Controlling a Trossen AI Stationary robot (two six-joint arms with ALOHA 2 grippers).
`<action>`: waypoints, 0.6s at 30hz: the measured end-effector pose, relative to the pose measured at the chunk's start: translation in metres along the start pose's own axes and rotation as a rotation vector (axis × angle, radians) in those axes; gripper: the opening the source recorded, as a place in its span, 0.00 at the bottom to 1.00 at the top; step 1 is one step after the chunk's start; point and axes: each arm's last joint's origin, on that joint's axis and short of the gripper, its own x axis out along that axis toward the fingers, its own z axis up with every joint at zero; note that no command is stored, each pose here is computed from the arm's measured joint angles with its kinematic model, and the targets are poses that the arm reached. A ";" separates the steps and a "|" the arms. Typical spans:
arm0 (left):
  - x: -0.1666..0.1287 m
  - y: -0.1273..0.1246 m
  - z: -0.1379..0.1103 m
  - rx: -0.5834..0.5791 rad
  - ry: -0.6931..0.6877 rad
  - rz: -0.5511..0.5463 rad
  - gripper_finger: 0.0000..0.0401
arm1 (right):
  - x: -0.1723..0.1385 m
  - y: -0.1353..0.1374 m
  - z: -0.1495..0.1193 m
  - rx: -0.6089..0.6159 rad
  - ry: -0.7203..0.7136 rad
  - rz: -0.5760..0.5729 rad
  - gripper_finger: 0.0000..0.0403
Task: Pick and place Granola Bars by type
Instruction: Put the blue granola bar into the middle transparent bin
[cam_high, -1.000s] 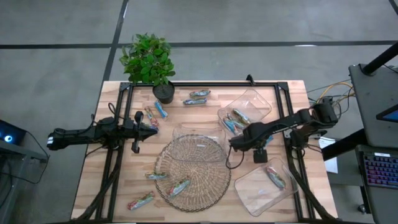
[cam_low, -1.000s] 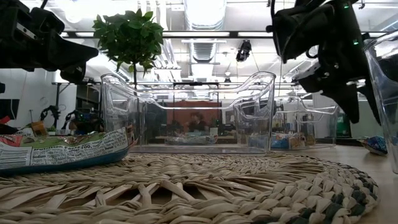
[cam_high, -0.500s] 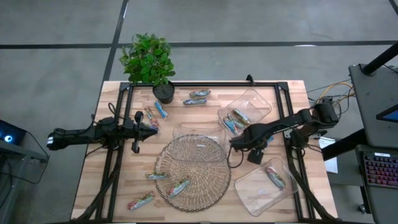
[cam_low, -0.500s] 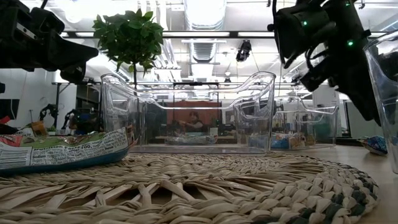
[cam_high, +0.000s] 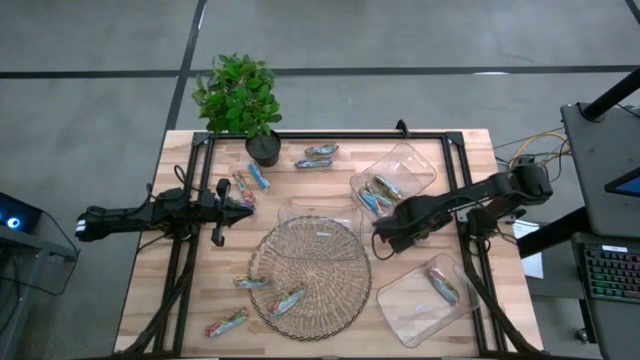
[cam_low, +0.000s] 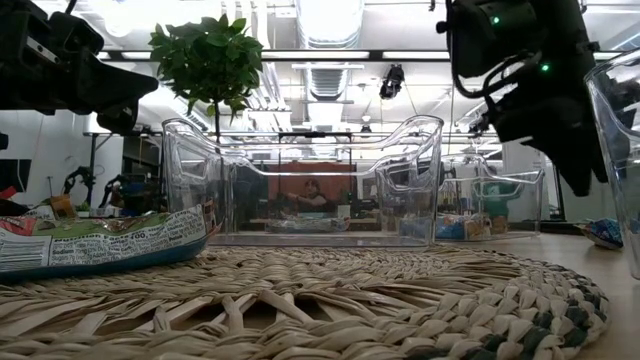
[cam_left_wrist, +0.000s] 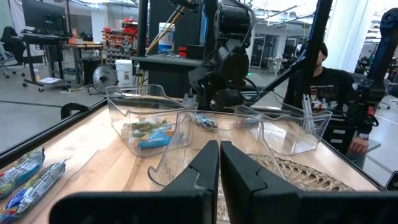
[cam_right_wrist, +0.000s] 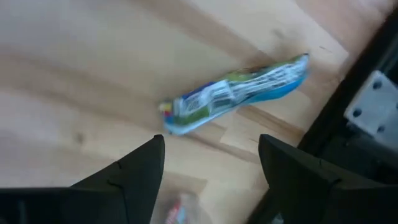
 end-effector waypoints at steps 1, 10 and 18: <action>0.000 0.000 0.000 0.000 0.000 0.000 0.00 | -0.001 -0.002 0.000 0.056 -0.015 0.003 0.62; 0.000 0.000 0.000 0.000 0.000 -0.001 0.00 | 0.004 -0.017 -0.004 0.401 -0.038 0.015 0.67; 0.000 0.000 0.000 0.000 0.000 -0.001 0.00 | 0.018 -0.018 -0.003 0.711 -0.038 0.009 0.69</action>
